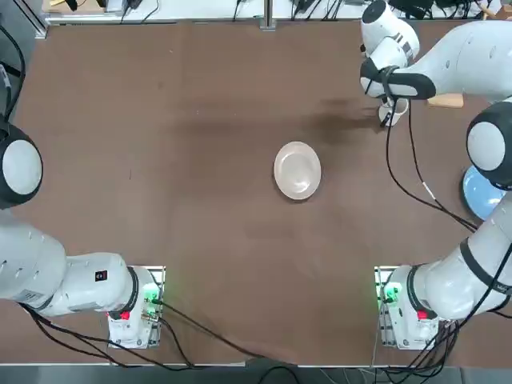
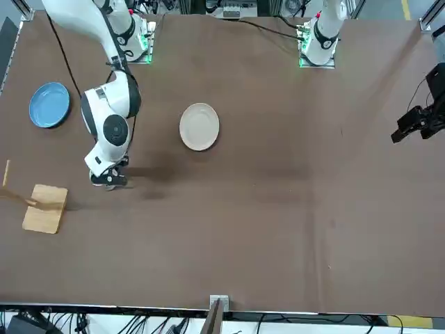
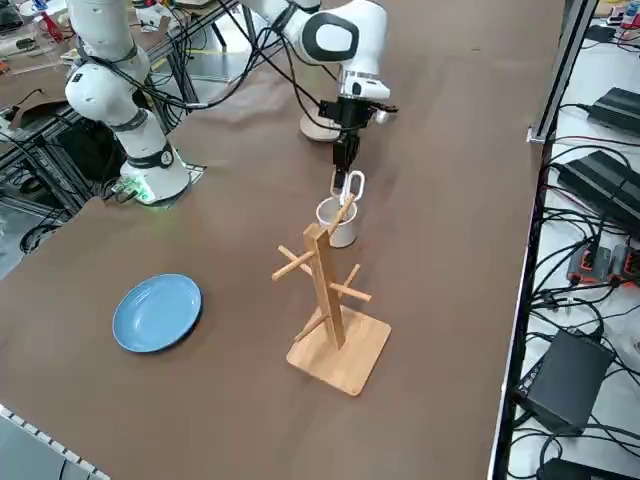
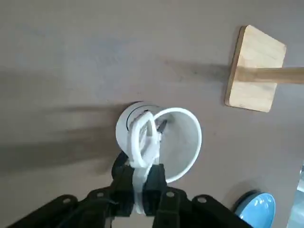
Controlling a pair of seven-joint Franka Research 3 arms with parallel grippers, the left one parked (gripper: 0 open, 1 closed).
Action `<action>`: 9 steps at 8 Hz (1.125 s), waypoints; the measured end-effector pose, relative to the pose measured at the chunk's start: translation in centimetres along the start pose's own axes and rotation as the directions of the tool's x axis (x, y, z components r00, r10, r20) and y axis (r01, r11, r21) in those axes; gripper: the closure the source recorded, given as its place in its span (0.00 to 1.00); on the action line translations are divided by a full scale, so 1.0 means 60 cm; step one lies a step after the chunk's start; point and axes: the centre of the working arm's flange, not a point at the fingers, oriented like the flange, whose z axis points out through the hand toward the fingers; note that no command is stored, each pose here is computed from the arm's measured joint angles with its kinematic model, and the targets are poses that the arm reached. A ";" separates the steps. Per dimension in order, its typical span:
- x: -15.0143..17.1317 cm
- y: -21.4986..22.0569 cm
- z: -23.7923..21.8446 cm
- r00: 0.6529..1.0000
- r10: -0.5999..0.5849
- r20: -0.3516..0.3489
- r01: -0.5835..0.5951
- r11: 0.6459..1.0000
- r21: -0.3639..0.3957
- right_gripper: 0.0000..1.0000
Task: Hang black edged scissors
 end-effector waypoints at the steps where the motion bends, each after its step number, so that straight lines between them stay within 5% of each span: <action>1: 0.003 0.001 -0.006 1.000 0.003 -0.007 -0.003 1.000 0.002 0.88; 5: 0.012 0.027 -0.055 0.999 0.045 -0.011 -0.045 0.999 0.007 0.88; 9: 0.004 0.078 -0.153 0.988 0.157 0.002 -0.155 0.976 0.152 0.88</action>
